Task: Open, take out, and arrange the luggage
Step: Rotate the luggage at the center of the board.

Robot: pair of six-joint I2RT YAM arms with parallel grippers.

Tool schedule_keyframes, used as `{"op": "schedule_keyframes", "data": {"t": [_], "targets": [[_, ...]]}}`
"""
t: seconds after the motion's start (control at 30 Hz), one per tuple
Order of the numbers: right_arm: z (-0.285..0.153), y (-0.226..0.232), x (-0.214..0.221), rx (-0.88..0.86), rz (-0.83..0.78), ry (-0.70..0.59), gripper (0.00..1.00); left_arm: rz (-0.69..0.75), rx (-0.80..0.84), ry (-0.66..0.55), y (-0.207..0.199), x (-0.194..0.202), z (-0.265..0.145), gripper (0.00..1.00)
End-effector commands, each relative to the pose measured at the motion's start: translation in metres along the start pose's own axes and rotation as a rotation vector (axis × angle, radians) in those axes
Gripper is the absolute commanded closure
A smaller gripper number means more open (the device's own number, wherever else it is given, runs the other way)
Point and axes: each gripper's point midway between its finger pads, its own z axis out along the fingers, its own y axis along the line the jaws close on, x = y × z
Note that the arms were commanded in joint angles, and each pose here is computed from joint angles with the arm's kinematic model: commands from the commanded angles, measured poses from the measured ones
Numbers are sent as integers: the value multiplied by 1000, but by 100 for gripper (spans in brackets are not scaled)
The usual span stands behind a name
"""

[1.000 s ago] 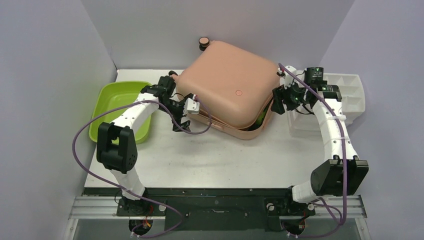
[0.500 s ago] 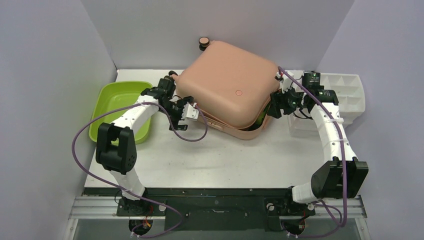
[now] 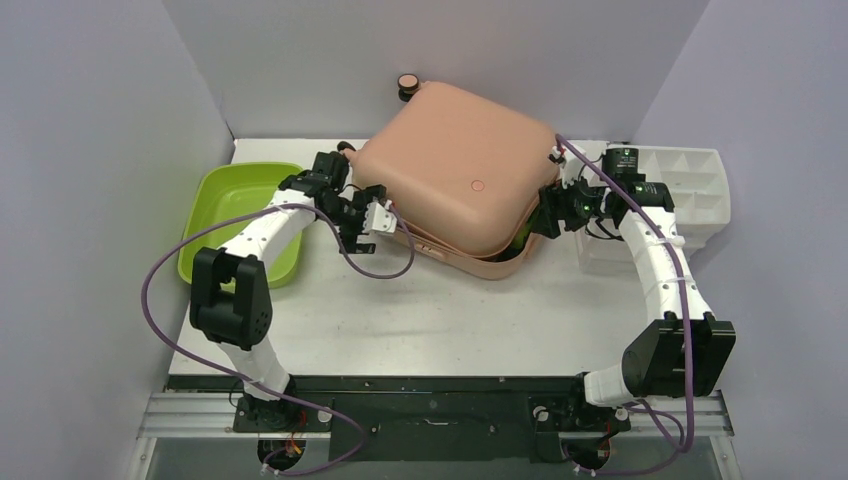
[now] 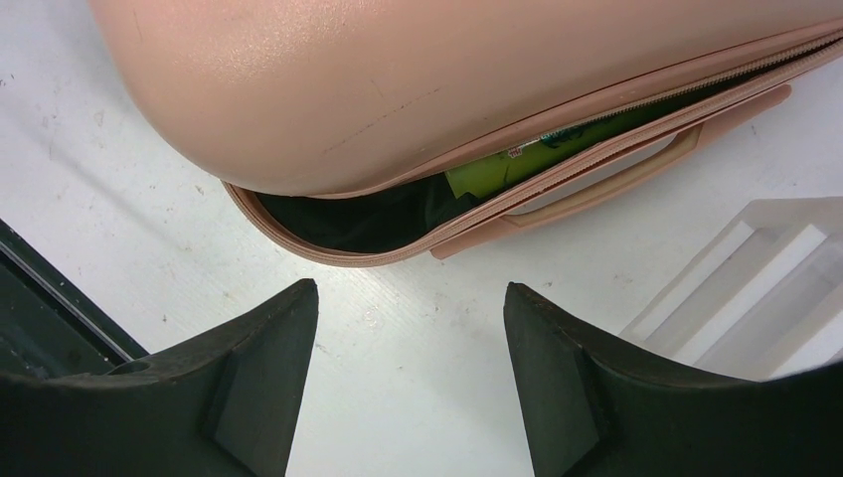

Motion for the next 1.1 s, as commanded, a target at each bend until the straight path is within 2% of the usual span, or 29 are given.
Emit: {"op": "schedule_keyframes", "data": {"t": [0.0, 0.13, 0.23, 0.33, 0.47, 0.5, 0.7, 0.83, 1.07], "targets": [[-3, 3, -13, -11, -29, -54, 35, 35, -49, 18, 25, 0, 3, 0], [-2, 3, -12, -13, -27, -51, 35, 27, -8, 68, 20, 11, 15, 16], [-2, 2, -12, -11, -28, -52, 35, 10, 48, 96, 9, 17, 21, 38], [-2, 2, -13, -11, -27, -52, 35, 0, 77, 109, 3, 22, 26, 45], [-2, 1, -16, -9, -20, -54, 33, -12, 123, 137, -9, 30, 35, 68], [-2, 0, -17, -2, -20, -54, 31, -19, 146, 149, -14, 31, 38, 75], [-2, -25, -23, 125, 59, -64, 29, -77, 246, 168, -41, 26, 42, 100], [8, -50, -33, 200, 132, -102, 28, -145, 272, 178, -63, 13, 40, 100], [39, -77, -50, 191, 204, -85, 21, -256, 278, 199, -100, -8, 37, 100]]}}
